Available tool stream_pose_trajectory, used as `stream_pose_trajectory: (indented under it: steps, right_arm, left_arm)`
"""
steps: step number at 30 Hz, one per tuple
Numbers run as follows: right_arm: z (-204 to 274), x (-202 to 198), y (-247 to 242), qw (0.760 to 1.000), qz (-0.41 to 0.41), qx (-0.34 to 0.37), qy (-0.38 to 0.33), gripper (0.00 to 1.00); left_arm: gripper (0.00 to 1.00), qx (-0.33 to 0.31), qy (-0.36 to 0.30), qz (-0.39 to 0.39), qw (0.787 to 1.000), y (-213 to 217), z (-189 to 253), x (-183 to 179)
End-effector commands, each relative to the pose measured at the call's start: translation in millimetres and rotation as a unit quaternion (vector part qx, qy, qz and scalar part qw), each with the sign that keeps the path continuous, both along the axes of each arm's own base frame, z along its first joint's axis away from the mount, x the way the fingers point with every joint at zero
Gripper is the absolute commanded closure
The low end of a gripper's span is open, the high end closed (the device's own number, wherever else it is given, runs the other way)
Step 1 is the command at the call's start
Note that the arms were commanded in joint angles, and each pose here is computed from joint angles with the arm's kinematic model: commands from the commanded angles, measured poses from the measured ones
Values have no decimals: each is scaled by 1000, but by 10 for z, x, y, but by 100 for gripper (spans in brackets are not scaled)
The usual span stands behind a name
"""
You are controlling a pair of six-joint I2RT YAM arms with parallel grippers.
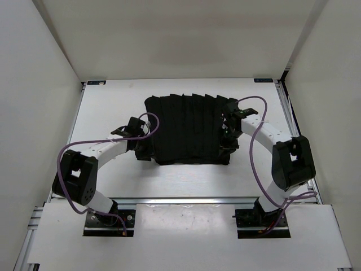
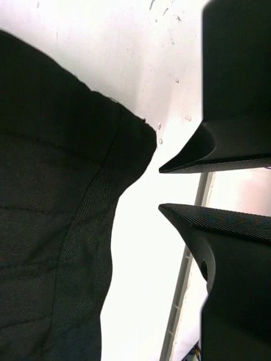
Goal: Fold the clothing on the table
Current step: Fold the skirt
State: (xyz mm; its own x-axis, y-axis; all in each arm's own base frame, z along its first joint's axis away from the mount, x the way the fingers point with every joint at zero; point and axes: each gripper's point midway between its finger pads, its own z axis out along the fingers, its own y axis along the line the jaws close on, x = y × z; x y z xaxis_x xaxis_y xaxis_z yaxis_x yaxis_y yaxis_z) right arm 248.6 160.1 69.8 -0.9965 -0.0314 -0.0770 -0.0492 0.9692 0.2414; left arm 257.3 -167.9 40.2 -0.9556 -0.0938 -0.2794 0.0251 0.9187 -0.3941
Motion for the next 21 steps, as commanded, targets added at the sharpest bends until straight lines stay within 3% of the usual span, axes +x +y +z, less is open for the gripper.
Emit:
stream_pose_trajectory:
  steps: [1, 6, 12, 14, 16, 21]
  right_arm:
    - [48, -60, -44, 1000, -4, -2, -1, 67]
    - [67, -71, -81, 1000, -9, 1, -3, 67]
    - [99, -73, -173, 1000, -24, 6, -12, 67]
    - [116, -84, -197, 999, -29, 5, -16, 67]
    - [103, -110, -249, 999, -32, 6, -20, 68]
    - [55, -179, -346, 999, -49, 11, -10, 69]
  left_arm:
    - [50, -24, -29, -2, 999, -103, 174, 81]
    - [50, -24, -25, 7, 999, -121, 79, 56]
    - [57, -17, -16, 7, 1000, -155, -88, -47]
    - [67, -12, -18, 6, 1000, -170, -113, -47]
    - [100, -6, -17, 9, 1000, -153, -131, -66]
    - [100, -31, -40, 12, 999, -169, 116, 5]
